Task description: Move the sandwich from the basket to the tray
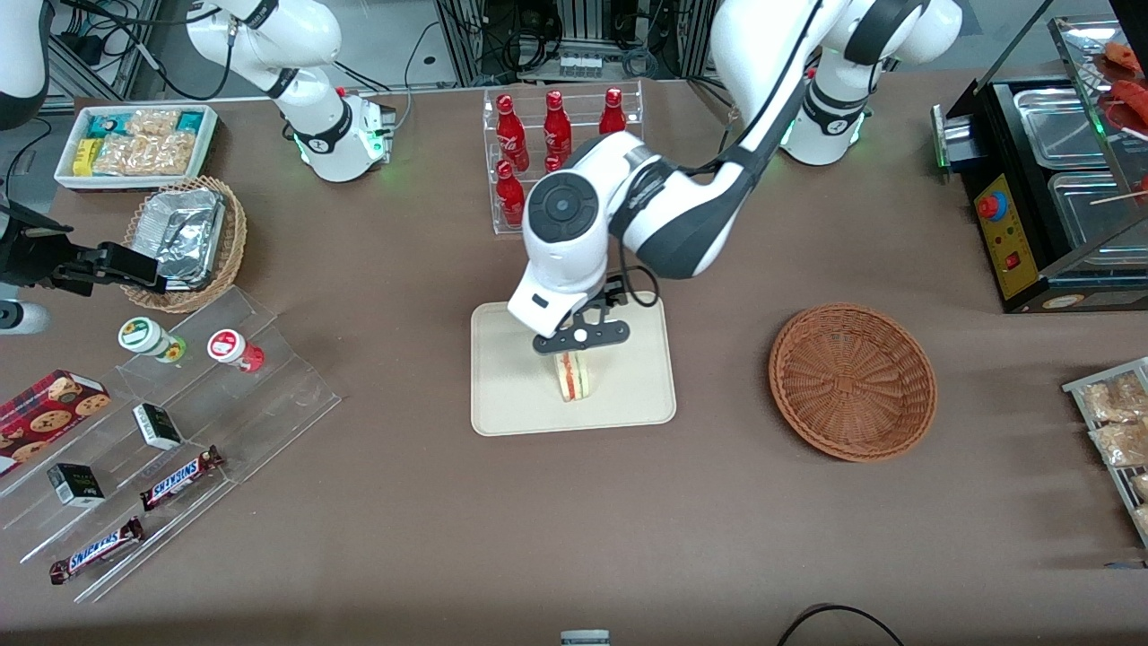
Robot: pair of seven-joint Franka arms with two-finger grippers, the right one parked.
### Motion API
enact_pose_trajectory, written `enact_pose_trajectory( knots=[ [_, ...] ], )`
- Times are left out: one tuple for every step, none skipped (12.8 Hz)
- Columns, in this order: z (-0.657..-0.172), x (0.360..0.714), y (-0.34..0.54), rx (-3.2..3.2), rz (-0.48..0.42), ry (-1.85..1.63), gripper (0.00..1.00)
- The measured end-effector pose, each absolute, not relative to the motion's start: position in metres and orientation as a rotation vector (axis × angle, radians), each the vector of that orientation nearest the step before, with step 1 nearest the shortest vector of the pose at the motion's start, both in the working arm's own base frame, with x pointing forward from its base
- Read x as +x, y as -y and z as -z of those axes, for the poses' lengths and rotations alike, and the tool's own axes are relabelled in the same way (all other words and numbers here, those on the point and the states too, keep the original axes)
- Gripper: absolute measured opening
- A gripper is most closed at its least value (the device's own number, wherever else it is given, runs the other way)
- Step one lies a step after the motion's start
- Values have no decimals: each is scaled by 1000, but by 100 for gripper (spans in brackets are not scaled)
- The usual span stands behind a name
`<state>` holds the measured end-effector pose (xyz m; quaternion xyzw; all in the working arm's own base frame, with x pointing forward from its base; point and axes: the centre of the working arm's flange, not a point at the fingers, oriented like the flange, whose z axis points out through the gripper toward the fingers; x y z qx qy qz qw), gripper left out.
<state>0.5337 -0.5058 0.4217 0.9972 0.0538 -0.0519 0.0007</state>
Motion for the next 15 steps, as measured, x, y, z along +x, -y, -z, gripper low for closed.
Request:
enact_pose_trajectory(
  knots=[
    [-428, 545, 490, 3133, 168, -142, 100],
    [-433, 557, 472, 3134, 174, -108, 100],
    [-438, 567, 453, 3139, 192, -72, 100],
    [-443, 576, 433, 3146, 214, -55, 100],
    [-447, 582, 413, 3148, 225, -54, 100],
    [-452, 587, 393, 3148, 229, -53, 100],
    [-459, 592, 371, 3146, 234, -16, 100],
    [-466, 595, 347, 3142, 236, 34, 100],
    [-474, 599, 321, 3136, 238, 76, 100],
    [-481, 602, 294, 3129, 238, 118, 100],
    [-488, 604, 265, 3121, 239, 161, 100],
    [-492, 606, 236, 3113, 243, 196, 100],
    [-495, 607, 208, 3106, 248, 216, 100],
    [-498, 606, 184, 3100, 253, 225, 100],
    [-500, 605, 160, 3094, 257, 234, 100]
  ],
)
